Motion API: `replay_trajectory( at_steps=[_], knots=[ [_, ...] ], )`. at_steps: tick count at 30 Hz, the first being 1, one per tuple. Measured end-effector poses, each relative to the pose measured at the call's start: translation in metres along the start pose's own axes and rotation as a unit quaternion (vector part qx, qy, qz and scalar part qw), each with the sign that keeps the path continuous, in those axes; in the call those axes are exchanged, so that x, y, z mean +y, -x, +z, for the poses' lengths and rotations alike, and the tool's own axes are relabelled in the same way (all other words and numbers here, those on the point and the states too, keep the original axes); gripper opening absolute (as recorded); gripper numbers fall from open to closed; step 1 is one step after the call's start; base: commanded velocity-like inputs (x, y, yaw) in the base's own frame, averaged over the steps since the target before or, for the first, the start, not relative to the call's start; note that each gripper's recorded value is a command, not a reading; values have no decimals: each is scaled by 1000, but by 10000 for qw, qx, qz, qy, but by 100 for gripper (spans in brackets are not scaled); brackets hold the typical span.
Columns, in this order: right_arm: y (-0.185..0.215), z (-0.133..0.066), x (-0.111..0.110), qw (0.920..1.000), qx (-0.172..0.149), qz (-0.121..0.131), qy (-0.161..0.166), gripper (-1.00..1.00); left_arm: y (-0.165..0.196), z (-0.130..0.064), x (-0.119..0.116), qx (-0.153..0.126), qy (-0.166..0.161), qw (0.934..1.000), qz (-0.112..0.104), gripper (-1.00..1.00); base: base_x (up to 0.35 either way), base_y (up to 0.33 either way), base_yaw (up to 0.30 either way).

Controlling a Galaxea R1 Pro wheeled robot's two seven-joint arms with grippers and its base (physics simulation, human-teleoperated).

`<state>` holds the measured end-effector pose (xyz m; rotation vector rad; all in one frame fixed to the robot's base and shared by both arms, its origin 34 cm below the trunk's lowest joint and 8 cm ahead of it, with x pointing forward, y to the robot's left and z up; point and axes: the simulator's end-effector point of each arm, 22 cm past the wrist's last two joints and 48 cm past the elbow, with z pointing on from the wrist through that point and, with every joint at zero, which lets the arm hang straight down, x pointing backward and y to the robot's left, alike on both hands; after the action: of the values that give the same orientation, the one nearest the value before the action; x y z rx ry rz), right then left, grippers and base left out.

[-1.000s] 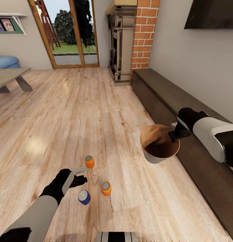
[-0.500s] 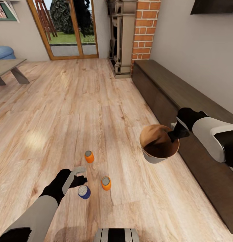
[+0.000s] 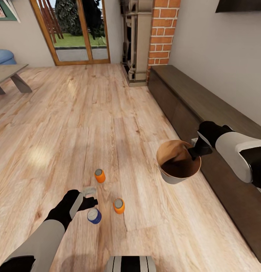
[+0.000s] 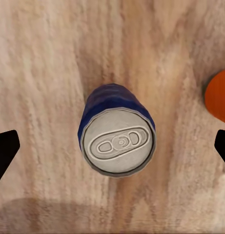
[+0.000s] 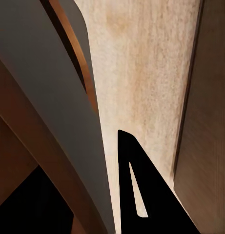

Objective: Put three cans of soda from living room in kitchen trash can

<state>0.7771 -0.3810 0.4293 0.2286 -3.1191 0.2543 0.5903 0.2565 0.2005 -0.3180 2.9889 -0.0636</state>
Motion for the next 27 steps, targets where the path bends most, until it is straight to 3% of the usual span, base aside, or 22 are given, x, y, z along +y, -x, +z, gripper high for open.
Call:
replay_trajectory(
  at_steps=[9,19,27],
  knots=[
    [0,0,2,10000,-1,19,36,-100,0,0,0,-4,10,10000,-1,100,30,5,0],
    [-4,30,8,9998,205,-10,80,-100,-15,20,5,202,60,9998,-2,100,1,0,0],
    [-2,30,11,9998,195,-19,106,-100,-14,19,4,189,51,9998,-5,100,0,-1,0]
  ],
)
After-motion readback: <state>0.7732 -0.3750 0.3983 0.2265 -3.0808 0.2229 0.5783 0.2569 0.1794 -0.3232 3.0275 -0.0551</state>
